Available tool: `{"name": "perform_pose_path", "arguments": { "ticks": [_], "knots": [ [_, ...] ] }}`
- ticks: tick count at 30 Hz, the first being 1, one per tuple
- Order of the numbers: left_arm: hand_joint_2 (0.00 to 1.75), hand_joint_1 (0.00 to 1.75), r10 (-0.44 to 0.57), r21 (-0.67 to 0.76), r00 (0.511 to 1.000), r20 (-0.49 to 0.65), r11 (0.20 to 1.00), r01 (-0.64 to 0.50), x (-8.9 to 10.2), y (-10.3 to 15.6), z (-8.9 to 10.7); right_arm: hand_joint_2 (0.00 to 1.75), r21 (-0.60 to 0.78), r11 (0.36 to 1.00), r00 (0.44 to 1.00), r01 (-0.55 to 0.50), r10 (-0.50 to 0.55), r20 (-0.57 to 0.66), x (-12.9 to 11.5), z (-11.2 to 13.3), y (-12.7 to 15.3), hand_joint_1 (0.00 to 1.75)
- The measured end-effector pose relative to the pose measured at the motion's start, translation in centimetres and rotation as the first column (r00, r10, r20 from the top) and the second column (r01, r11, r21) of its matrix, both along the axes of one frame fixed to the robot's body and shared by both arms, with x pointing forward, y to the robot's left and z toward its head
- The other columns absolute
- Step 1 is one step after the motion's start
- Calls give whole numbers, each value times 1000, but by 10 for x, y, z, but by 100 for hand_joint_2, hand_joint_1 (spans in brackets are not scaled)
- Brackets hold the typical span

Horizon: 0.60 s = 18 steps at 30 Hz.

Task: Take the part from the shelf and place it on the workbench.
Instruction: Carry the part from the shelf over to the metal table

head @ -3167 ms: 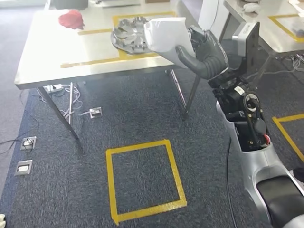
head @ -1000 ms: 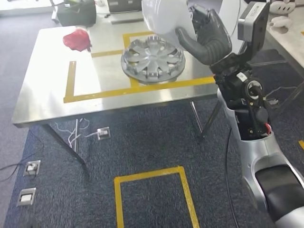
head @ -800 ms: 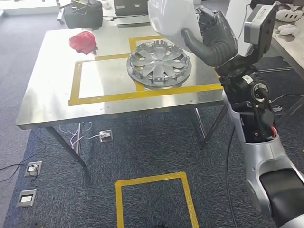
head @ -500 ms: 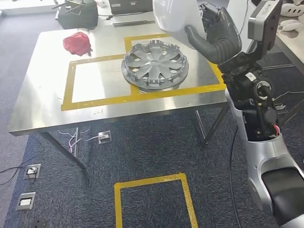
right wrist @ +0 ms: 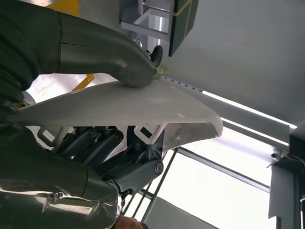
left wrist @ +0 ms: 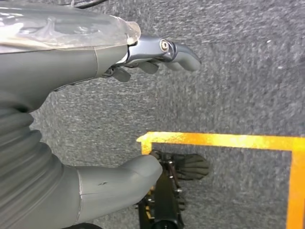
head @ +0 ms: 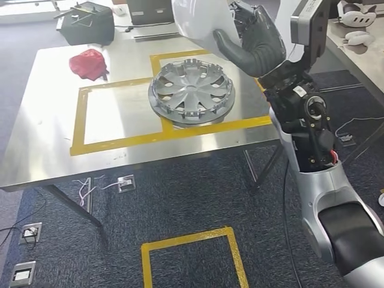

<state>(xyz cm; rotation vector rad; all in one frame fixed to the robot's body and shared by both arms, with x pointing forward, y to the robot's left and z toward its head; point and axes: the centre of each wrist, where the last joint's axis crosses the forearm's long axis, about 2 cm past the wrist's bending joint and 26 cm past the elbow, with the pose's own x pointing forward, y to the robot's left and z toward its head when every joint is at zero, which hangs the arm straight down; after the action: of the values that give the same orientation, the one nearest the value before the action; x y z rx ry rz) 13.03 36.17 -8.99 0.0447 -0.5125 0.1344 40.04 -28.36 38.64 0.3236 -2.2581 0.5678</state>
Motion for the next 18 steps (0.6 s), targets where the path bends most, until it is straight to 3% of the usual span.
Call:
{"name": "perform_pose_path", "arguments": {
  "ticks": [18],
  "knots": [
    [175, 0, -11, -11, 1000, 4, 1000, 11, 4, -6, 1, 175, -9, 1000, 1000, -4, 4, -6, -1, 2, 4, 175]
  ]
}}
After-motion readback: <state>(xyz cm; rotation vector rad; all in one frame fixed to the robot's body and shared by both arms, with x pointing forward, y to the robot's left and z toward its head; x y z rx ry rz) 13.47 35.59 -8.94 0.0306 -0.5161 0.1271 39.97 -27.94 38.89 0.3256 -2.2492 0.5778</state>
